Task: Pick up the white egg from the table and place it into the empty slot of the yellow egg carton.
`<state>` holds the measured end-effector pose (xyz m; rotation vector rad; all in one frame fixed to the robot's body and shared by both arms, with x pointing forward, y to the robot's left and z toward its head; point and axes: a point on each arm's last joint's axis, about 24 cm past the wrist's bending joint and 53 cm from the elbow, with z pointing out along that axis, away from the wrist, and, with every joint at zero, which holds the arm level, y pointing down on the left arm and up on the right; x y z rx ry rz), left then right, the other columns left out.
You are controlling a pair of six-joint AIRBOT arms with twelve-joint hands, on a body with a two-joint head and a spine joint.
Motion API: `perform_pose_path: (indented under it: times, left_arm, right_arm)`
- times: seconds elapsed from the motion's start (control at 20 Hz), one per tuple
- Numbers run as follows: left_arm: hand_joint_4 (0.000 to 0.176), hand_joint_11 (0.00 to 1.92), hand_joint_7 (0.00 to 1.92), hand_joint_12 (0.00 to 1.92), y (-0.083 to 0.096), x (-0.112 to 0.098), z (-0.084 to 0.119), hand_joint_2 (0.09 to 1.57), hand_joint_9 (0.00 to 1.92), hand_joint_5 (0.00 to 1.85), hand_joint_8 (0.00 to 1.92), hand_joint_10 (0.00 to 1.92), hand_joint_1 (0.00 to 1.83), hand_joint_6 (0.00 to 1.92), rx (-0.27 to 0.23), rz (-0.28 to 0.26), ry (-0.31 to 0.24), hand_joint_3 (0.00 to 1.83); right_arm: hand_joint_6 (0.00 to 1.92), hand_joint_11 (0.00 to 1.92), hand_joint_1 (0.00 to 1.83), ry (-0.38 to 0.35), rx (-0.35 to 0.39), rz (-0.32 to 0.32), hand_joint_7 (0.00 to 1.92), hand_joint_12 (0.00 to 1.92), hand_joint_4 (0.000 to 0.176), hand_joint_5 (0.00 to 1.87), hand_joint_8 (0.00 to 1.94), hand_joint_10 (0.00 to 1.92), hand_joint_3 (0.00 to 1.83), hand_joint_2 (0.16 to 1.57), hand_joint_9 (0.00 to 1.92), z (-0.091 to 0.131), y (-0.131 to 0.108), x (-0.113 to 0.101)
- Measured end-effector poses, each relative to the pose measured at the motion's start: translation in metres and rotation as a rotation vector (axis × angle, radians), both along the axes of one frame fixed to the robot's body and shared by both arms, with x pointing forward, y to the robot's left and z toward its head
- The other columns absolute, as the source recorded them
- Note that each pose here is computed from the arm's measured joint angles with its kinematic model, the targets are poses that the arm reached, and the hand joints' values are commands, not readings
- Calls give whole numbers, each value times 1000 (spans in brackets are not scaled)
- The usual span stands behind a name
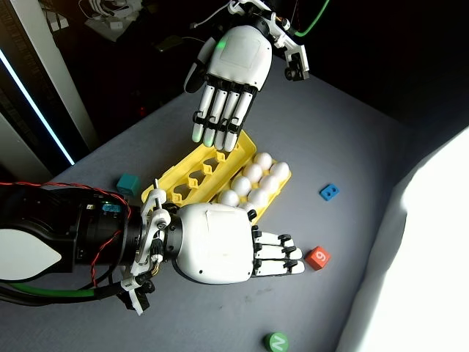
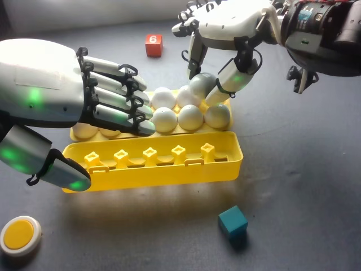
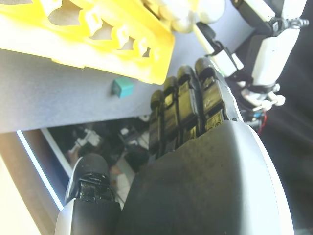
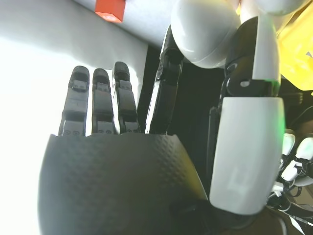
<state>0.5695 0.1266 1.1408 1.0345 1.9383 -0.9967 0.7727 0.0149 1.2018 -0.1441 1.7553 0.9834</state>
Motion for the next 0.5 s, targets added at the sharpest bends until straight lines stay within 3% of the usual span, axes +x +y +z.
perform_pose_path:
  times: [0.1,0.15,0.25,0.5]
  left_arm:
    - [0,0,225,338,0,0,0,1219,188,216,4,3,0,1,0,0,0,0]
    - [0,0,221,338,0,0,0,1219,186,212,2,2,0,0,0,0,0,0]
    - [0,0,229,369,0,0,0,1217,196,222,3,4,0,3,0,0,0,0]
    - [0,0,217,354,0,0,0,1216,184,219,6,5,0,5,0,0,0,0]
  right_arm:
    - [504,0,1085,0,-7,6,169,0,176,1250,0,0,2,997,0,-4,1,-2]
    - [213,0,869,1,-1,7,224,0,176,1052,1,0,0,952,0,-4,2,-2]
    - [34,0,729,-4,-7,7,330,0,176,931,10,0,0,906,0,-5,1,-2]
    - [0,0,688,5,-23,-3,119,0,176,756,0,0,0,905,0,-14,-4,0]
